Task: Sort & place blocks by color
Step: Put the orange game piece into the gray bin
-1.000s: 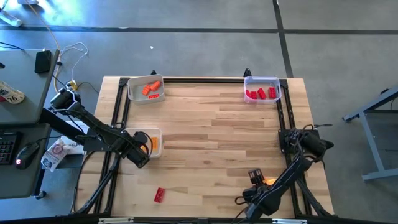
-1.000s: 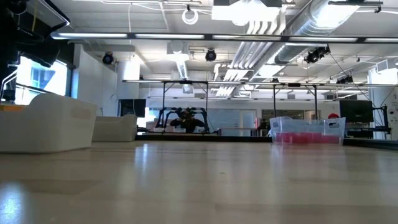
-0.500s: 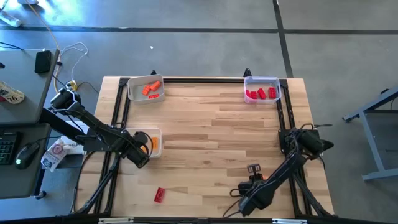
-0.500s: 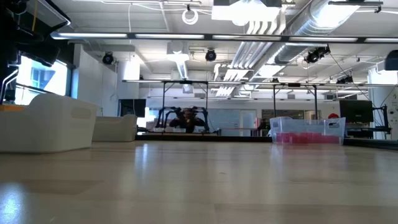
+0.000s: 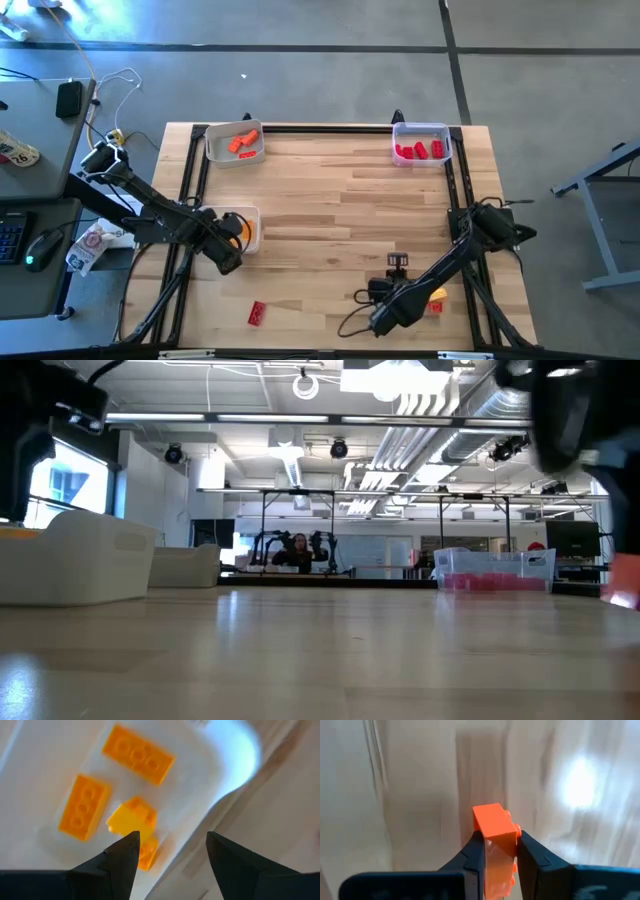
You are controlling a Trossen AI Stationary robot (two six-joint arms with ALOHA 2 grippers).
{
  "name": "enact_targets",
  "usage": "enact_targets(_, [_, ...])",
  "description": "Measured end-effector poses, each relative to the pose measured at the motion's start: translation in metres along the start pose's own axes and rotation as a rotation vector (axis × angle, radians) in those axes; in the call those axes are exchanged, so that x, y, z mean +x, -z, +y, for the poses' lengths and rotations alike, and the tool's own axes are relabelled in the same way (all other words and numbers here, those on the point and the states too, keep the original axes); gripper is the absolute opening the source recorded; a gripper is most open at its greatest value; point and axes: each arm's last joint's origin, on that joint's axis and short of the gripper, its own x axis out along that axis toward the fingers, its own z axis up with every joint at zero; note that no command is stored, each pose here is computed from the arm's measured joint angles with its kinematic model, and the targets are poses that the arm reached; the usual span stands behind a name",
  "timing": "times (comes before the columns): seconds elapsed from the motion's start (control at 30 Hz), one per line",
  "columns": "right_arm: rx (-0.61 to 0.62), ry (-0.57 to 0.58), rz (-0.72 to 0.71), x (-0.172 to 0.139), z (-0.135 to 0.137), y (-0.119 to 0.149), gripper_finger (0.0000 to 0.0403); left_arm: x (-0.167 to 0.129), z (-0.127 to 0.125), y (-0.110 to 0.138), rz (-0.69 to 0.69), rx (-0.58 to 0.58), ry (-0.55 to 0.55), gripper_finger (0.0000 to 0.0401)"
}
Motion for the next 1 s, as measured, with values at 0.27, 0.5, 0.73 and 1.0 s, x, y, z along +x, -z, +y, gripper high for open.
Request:
enact_targets(0.27, [0.101,0.049,-0.185,-0.027,-0.014,-0.032,0.0050,-0.026,-0.009,-0.015,-0.214,0.113,0.004,0.0216])
enact_targets(0.5, [0.169,0.119,-0.355,-0.053,-0.029,-0.055,0.0050,-0.034,-0.022,-0.025,-0.398,0.242,0.048,0.0216])
enact_targets(0.73, [0.185,0.133,-0.452,-0.080,-0.049,-0.078,0.0050,-0.043,-0.038,-0.037,-0.601,0.341,0.126,0.0216])
enact_targets(1.0, [0.179,0.131,-0.572,-0.122,-0.076,-0.098,0.0050,-0.055,-0.053,-0.046,-0.757,0.428,0.229,0.0216])
